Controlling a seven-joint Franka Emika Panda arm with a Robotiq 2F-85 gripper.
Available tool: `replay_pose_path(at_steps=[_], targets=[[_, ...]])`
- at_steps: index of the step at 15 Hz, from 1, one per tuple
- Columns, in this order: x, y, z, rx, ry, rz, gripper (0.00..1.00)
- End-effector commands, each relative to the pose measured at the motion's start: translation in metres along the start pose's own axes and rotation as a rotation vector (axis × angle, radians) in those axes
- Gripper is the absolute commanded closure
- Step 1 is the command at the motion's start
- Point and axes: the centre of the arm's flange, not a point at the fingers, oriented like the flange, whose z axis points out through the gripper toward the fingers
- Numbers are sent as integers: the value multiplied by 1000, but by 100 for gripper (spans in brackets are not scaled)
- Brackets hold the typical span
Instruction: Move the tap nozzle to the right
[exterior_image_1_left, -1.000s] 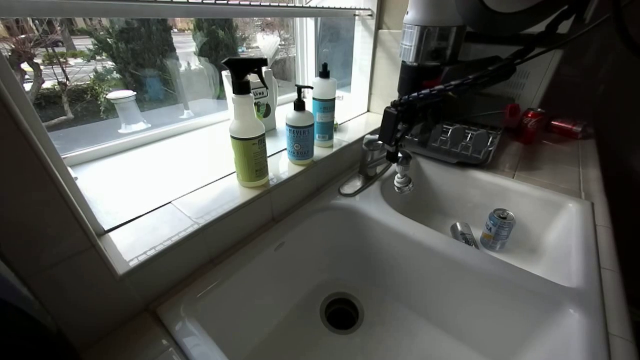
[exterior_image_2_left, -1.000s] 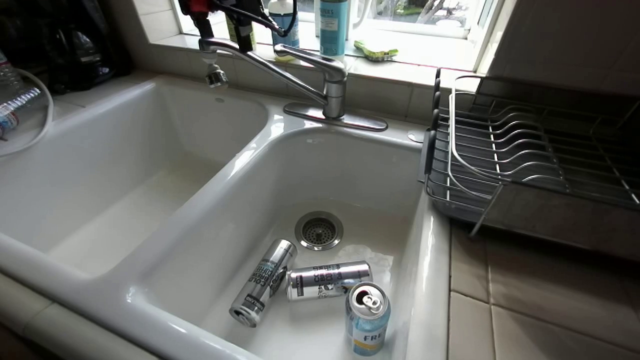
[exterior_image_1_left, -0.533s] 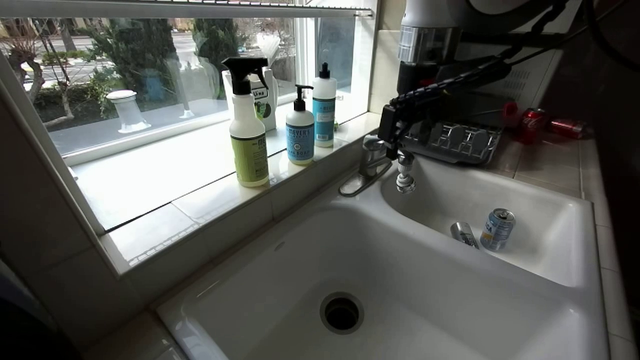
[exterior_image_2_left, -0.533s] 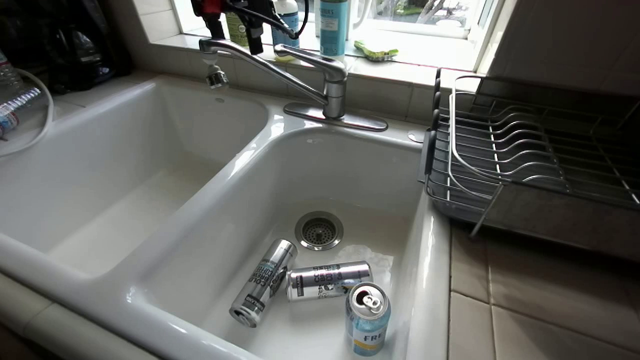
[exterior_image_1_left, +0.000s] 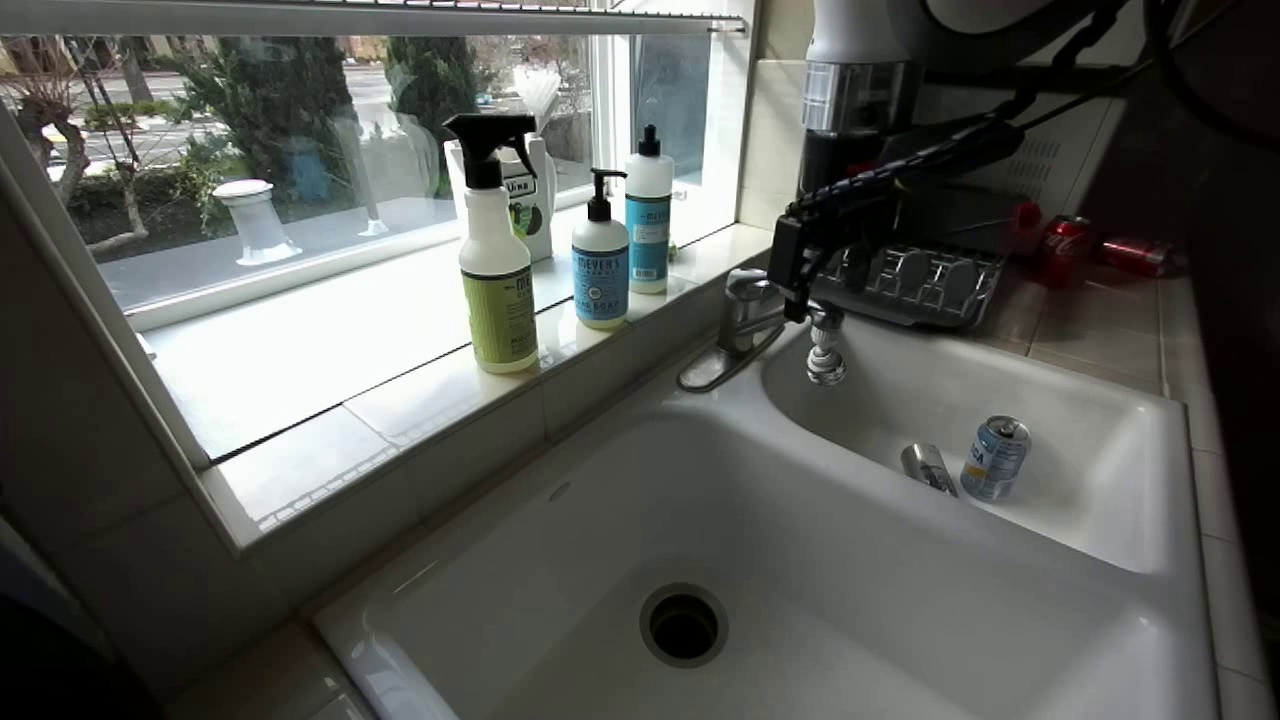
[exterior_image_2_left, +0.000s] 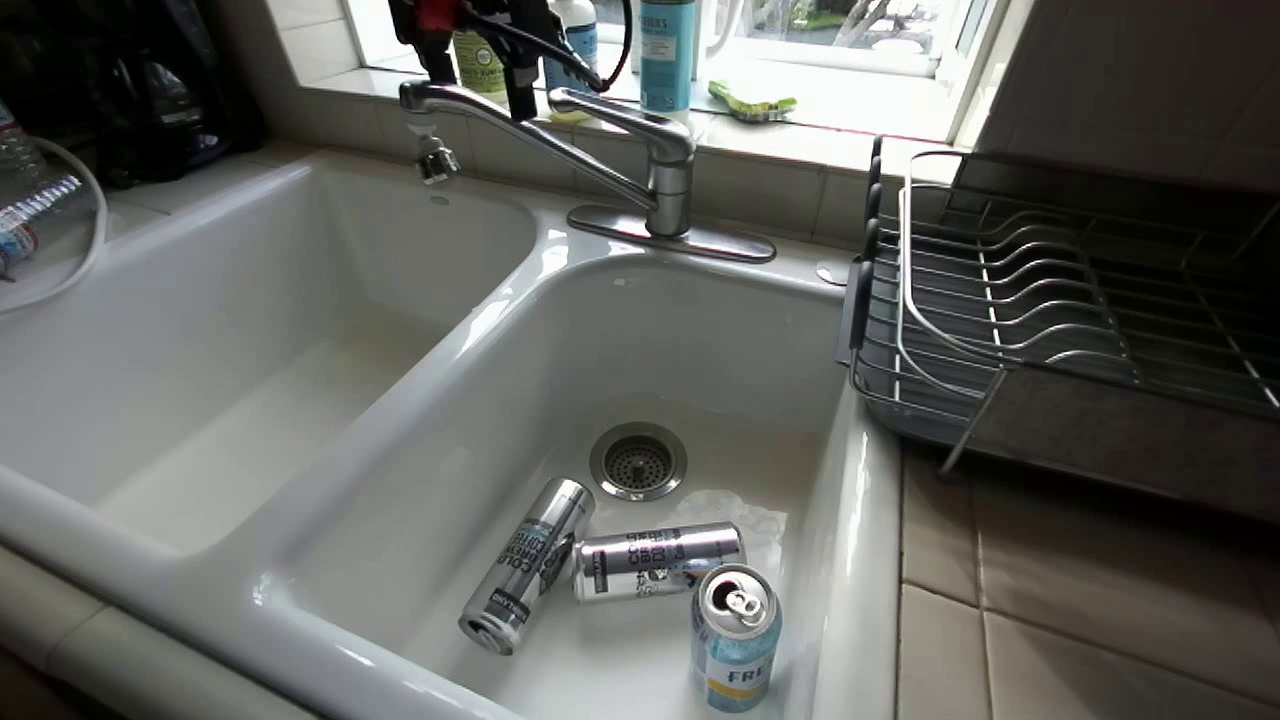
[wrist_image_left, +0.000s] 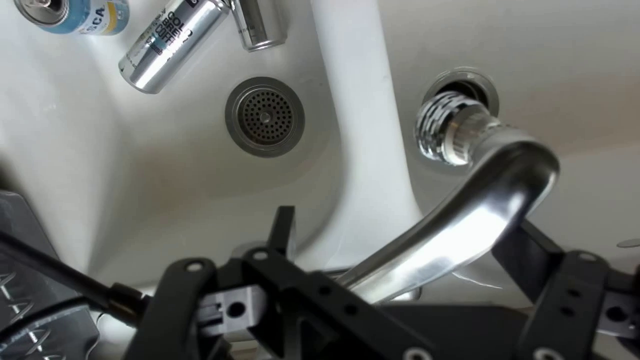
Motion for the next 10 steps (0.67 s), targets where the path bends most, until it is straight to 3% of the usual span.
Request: replay_pose_path(at_steps=[1, 10], targets=[[-9, 32, 10, -52, -76, -16, 0], [-14, 70, 15, -163, -95, -67, 0]])
